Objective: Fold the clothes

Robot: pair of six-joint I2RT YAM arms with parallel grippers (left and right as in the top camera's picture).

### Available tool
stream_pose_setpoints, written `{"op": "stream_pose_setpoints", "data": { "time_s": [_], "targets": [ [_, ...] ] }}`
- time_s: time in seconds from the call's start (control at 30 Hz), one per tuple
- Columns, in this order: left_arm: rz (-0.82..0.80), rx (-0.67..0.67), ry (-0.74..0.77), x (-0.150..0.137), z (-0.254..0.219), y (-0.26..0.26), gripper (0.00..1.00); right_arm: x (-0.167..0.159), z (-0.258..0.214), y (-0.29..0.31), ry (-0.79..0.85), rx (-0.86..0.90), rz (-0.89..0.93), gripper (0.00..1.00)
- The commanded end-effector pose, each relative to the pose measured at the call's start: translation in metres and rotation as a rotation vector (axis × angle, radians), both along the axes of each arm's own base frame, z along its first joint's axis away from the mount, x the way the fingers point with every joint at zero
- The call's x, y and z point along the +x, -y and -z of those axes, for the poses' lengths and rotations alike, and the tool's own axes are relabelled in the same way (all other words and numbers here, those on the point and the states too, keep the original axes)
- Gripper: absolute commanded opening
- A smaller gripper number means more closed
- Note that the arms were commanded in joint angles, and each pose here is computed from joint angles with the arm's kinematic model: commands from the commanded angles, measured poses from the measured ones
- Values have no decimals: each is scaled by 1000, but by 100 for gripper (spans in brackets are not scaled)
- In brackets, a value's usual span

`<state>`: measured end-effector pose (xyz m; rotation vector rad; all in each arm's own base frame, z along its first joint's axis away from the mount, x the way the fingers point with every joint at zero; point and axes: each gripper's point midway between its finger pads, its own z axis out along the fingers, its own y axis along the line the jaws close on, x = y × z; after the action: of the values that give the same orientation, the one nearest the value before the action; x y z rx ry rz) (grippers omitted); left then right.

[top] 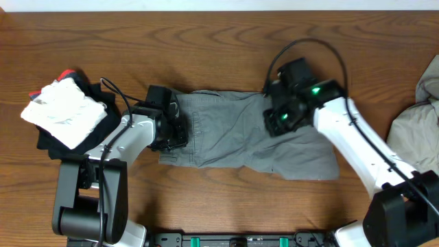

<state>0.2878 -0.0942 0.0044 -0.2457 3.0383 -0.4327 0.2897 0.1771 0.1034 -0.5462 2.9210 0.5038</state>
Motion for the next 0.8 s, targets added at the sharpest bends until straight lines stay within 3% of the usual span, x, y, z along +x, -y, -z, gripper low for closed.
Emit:
{"op": "stream_pose_setpoints", "data": {
  "time_s": [0.0,0.33,0.57,0.77],
  "targets": [
    [3,15,-30,-5,11,-3,29,-30,22,-10,-113,30,-10,9],
    [3,15,-30,-5,11,-3,29,-70,86,12,-203,-29,39,11],
    [3,15,-30,-5,11,-3,29,-59,108,103,-161,-387,420,13],
    [3,15,-29,-5,11,-3,30,-41,108,147,-157,-379,611,19]
  ]
}}
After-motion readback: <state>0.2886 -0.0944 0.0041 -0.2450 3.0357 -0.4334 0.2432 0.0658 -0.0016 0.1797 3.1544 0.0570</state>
